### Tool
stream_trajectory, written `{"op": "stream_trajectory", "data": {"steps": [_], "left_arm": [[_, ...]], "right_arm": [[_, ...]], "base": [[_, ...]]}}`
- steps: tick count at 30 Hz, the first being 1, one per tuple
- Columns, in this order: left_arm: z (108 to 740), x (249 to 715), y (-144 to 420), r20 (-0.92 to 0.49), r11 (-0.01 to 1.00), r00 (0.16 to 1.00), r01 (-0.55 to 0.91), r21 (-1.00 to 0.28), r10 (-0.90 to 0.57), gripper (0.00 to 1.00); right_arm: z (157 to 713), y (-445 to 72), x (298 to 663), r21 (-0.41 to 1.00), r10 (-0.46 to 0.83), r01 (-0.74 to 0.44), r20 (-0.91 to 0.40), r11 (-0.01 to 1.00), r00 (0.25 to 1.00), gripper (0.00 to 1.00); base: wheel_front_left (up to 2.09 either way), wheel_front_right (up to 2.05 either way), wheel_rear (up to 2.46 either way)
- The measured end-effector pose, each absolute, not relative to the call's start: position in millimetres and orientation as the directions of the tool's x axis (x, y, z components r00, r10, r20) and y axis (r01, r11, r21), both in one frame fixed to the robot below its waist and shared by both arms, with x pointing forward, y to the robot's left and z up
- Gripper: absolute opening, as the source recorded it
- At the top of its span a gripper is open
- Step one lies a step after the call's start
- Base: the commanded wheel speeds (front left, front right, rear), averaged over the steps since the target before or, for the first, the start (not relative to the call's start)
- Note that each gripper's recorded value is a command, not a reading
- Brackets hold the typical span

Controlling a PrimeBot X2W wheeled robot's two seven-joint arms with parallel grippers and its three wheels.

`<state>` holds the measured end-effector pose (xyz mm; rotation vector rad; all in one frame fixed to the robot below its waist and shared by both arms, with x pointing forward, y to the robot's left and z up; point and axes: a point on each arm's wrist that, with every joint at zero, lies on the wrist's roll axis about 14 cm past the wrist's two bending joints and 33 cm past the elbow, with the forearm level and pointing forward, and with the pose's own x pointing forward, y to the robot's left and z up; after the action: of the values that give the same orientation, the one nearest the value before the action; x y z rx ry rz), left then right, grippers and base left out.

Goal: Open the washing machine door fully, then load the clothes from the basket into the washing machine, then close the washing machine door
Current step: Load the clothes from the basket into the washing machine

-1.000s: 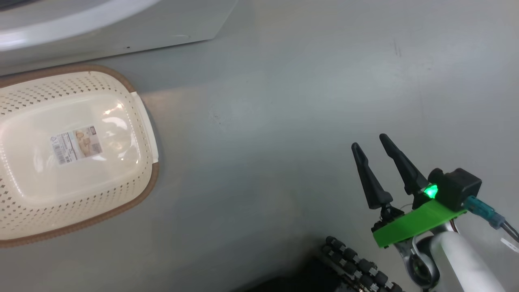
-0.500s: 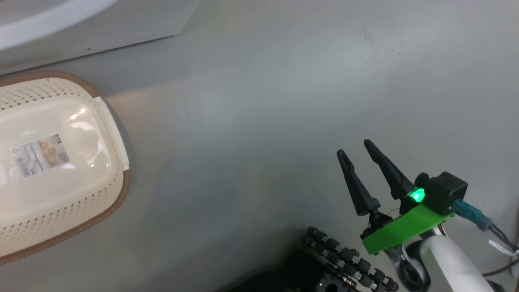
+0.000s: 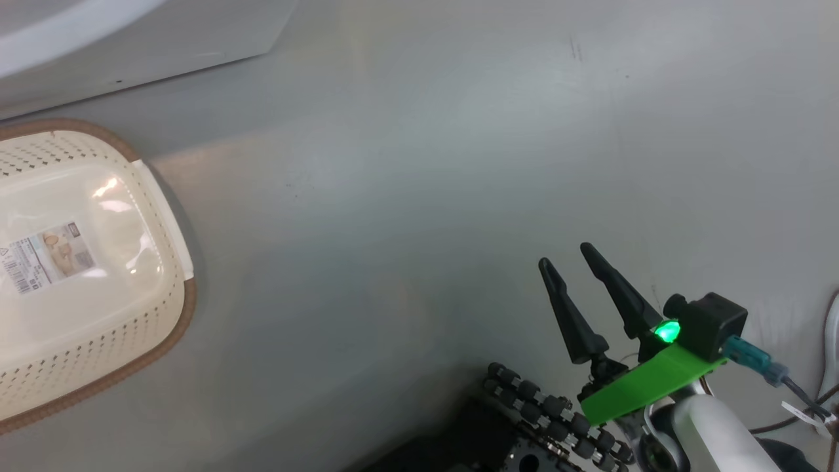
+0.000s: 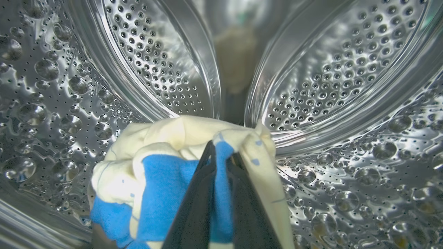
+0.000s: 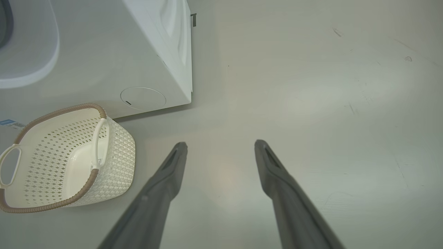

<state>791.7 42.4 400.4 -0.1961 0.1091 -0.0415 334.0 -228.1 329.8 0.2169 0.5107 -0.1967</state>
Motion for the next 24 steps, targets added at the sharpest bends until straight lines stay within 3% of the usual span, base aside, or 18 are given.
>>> {"op": "stream_trajectory", "data": {"steps": [3, 4, 5, 6, 7, 24], "left_arm": [[396, 791, 38, -0.158, 0.980, 0.985, 0.044, -0.192, -0.075, 0.00], [396, 790, 34, -0.171, 0.980, 0.981, 0.056, -0.193, -0.089, 0.20], [398, 791, 33, -0.168, 0.980, 0.981, 0.060, -0.190, -0.092, 0.32], [398, 791, 33, -0.168, 0.980, 0.981, 0.060, -0.190, -0.092, 0.58], [400, 791, 32, -0.167, 0.980, 0.981, 0.064, -0.187, -0.096, 0.97], [407, 775, 31, -0.248, 0.983, 0.963, 0.060, -0.174, -0.103, 1.00]], "right_arm": [[329, -227, 335, 0.162, -0.129, 0.239, -0.501, 0.958, 0.856, 1.00], [329, -227, 336, 0.163, -0.127, 0.238, -0.502, 0.958, 0.856, 1.00], [328, -227, 336, 0.164, -0.126, 0.237, -0.502, 0.958, 0.856, 1.00], [328, -227, 336, 0.164, -0.126, 0.237, -0.502, 0.958, 0.856, 1.00], [328, -227, 336, 0.164, -0.125, 0.237, -0.503, 0.958, 0.855, 1.00], [334, -221, 352, 0.195, -0.100, 0.210, -0.458, 0.958, 0.883, 1.00]], "base": [[0.00, 0.00, 0.00], [0.00, 0.00, 0.00], [0.00, 0.00, 0.00], [0.00, 0.00, 0.00], [0.00, 0.00, 0.00], [0.00, 0.00, 0.00]]}}
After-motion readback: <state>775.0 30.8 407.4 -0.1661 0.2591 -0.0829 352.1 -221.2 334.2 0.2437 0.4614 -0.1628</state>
